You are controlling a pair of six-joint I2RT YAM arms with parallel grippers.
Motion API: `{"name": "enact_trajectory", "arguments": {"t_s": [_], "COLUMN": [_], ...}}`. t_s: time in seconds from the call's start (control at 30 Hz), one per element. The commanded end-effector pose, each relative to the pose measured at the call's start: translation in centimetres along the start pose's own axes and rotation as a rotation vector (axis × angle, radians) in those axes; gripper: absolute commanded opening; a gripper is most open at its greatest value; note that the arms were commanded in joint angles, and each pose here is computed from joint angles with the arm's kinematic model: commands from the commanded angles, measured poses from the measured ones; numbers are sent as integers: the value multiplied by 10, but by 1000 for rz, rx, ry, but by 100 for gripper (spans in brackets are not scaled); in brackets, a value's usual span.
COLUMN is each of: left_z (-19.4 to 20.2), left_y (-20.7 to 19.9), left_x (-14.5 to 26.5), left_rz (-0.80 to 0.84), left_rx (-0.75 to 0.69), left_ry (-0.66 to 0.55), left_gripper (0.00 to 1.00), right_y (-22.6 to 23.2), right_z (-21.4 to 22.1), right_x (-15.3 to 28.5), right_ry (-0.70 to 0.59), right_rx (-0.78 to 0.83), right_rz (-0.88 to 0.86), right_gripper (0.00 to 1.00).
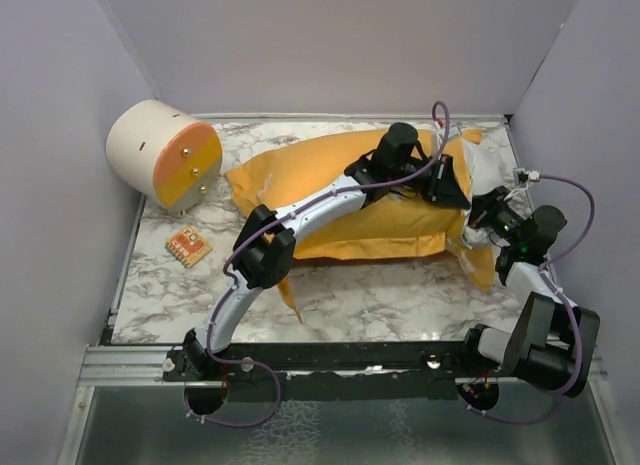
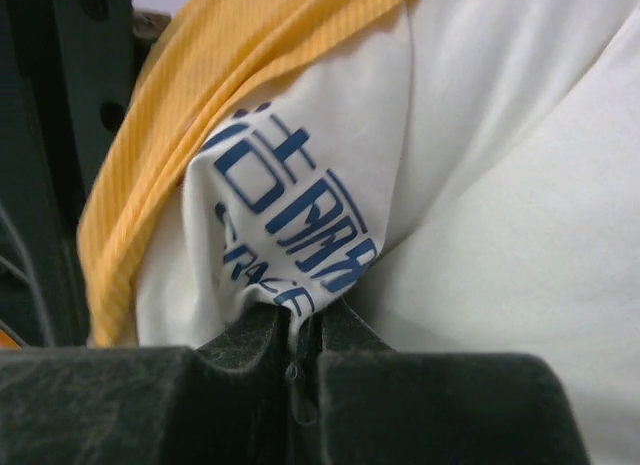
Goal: Put the pillow into the pillowcase
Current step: Stuff the pillow into the pillowcase.
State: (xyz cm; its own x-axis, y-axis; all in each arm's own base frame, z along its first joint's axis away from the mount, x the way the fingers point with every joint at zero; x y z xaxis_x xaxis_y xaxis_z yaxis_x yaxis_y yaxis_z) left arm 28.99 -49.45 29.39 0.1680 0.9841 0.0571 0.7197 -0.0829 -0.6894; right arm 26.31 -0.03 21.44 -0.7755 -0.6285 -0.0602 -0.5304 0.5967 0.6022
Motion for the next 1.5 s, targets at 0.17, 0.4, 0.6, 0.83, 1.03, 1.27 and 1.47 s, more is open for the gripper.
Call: {"name": "enact_trajectory", "arguments": {"t_s": [0.17, 0.4, 0.6, 0.83, 1.03, 1.27, 1.47], "left_z": [65, 99, 114, 85, 71, 76, 71], "left_y": [-3, -24, -54, -78, -87, -97, -115], "left_x": [58, 123, 167, 194, 185, 233, 312], "left_rz": [-204, -486, -577, -732, -823, -1133, -1278], "left_rx": [-42, -46, -68, -92, -139, -213, -212], "left_ry": [-128, -177, -202, -294, -338, -318, -386], "left_gripper": [17, 54, 71, 63, 57, 66, 86], "right_y": [36, 25, 25, 38, 63, 53, 16], "right_z": [81, 57, 3, -36, -63, -69, -58], "right_x": [-18, -44, -36, -23, -23, -43, -83], "right_ry": [480, 573, 599, 554, 486, 418, 507], "right_rx": [-187, 112, 412, 564, 730, 821, 880], "right_rz": [-344, -374, -331, -366, -383, -396, -371], "right_gripper": [8, 22, 52, 55, 74, 90, 91]}}
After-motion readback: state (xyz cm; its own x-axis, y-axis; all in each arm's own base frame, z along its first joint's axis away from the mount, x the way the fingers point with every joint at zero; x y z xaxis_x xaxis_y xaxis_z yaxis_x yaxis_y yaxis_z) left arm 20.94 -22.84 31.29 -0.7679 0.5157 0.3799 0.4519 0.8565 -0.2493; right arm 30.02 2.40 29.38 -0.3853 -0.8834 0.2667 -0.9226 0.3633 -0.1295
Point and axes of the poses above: each gripper's point midway between its finger pads, its own x axis back along the fingers, its own y axis along the line the jaws close on, z = x × y, the point moved 8 cm from there along x, back along the fingers, and after that the axes turned 4 degrees about -x, right-handed, at the moved point
